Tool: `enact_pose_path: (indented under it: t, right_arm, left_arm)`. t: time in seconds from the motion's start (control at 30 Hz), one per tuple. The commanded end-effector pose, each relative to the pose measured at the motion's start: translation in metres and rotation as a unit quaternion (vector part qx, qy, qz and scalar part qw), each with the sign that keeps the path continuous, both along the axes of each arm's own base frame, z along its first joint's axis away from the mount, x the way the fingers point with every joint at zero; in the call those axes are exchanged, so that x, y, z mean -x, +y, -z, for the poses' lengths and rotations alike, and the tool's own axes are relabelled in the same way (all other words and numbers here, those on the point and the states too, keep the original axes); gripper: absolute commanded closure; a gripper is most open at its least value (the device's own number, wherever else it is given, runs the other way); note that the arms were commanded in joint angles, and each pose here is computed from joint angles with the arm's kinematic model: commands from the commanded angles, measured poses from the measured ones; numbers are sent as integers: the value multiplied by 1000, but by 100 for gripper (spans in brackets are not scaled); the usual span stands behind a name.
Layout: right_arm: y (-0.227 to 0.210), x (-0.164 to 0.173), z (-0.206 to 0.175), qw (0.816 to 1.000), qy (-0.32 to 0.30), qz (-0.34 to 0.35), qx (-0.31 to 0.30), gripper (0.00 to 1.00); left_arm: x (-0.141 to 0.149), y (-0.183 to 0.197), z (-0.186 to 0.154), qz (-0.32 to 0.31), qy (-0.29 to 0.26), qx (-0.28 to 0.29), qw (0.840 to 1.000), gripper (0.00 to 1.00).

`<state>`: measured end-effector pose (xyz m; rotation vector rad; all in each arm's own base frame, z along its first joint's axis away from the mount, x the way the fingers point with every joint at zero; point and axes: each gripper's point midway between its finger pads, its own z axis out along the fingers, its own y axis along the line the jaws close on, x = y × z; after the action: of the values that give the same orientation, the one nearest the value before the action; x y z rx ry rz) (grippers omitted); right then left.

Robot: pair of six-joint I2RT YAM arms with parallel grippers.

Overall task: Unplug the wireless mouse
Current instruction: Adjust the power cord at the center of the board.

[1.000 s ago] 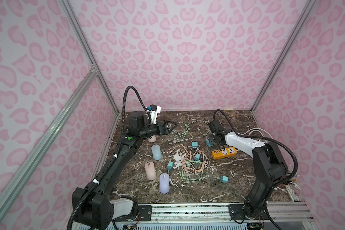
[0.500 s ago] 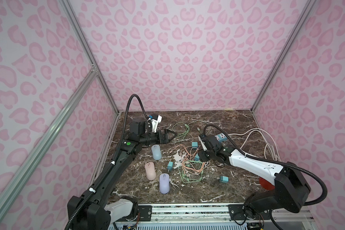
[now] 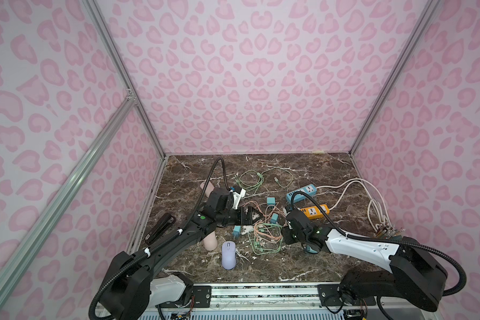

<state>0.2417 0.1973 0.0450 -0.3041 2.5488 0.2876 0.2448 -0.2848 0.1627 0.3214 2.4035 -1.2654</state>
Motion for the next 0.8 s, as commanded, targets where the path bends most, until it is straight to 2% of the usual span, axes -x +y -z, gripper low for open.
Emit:
enact_pose_path:
  t: [0.0,0.17,0.3,0.5,0.63,0.77]
  right_arm:
    - [0,-15,-7,999,-34,29,-9,57]
    - [2,-17,-9,998,-39,37,-20,56]
    - [-4,-12,-33,993,-85,52,-64,55]
    - [-26,-4,-80,974,-160,88,-136,54]
    - [-36,5,-108,959,-200,88,-179,53]
    - [-50,13,-126,950,-221,98,-198,51]
  left_arm:
    - [-9,-24,-7,18,-43,26,999,0]
    - [-12,-48,17,54,-33,37,997,2]
    - [-16,-55,29,62,-27,39,997,3]
    - [-22,-60,49,73,-22,16,997,3]
    - [-29,-70,59,78,-17,31,996,4]
    - [-40,-80,65,72,-15,42,996,4]
